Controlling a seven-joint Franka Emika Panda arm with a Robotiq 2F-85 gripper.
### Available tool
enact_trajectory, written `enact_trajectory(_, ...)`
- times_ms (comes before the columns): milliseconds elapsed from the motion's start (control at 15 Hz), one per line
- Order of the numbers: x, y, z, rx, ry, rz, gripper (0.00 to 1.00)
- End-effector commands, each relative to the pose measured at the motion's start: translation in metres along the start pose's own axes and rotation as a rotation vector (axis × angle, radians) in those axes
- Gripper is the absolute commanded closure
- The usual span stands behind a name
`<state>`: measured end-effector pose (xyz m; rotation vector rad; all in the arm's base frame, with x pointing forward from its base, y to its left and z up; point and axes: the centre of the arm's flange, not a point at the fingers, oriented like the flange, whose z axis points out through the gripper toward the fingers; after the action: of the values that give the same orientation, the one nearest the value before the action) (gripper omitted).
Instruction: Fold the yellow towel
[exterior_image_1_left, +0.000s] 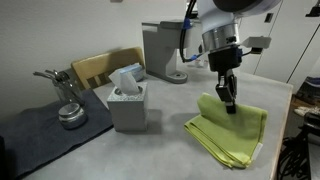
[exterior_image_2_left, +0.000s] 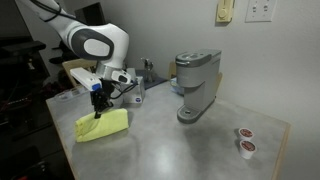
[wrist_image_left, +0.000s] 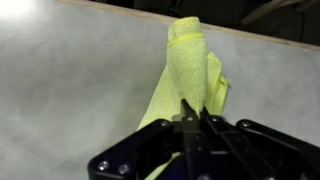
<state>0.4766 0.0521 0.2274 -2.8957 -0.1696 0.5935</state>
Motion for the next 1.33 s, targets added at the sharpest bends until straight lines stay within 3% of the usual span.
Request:
enact_trajectory(0, 0.034, -0.020, 0.025, 0.000, -0.121, -0.063, 0.70)
enact_trajectory(133, 0.046, -0.033, 0.048, 0.006, -0.189, -0.115, 0.63)
enact_trajectory(667, 0.073, -0.067, 0.103, 0.071, -0.377, -0.285, 0.04)
enact_trajectory(867, 0.068, -0.066, 0.092, 0.070, -0.408, -0.285, 0.00)
enact_trajectory(933, 0.064, -0.068, 0.104, 0.081, -0.384, -0.264, 0.01)
enact_trajectory(1267, 0.059, -0.070, 0.091, 0.086, -0.380, -0.257, 0.00)
